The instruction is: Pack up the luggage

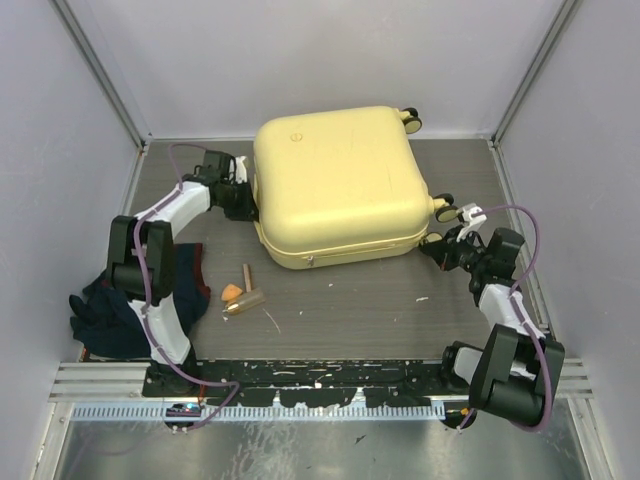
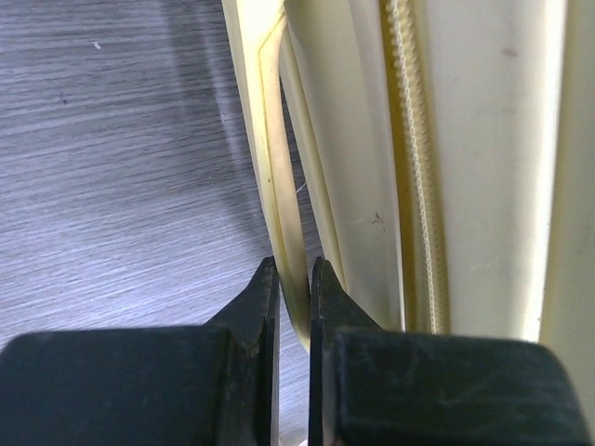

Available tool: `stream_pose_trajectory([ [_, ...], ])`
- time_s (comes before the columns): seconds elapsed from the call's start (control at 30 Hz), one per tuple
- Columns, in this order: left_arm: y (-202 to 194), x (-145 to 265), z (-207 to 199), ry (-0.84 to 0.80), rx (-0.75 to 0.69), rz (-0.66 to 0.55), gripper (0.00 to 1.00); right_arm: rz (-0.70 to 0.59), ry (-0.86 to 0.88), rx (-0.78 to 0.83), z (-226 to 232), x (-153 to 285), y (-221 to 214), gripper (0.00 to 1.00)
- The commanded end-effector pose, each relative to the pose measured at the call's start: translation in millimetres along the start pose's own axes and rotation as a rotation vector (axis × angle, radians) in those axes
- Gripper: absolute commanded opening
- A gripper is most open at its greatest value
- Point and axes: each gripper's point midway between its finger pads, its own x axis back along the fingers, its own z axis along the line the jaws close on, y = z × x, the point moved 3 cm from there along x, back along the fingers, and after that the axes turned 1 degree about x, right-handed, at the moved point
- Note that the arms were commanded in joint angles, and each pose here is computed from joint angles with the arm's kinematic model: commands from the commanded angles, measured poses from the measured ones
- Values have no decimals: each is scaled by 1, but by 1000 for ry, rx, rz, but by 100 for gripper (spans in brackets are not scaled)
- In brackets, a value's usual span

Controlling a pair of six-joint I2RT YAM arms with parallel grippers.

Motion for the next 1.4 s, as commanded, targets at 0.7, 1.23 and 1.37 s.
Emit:
stream_pose_trajectory([
  [0.7, 57, -18, 85, 134, -352, 62, 0, -208, 79, 328, -109, -48, 83, 1],
  [1.23, 77, -46, 85, 84, -454, 98, 0, -194, 306, 301, -102, -138, 93, 1],
  [1.37, 88, -43, 74, 27, -430, 64, 3, -185, 372, 248, -80, -150, 96, 1],
])
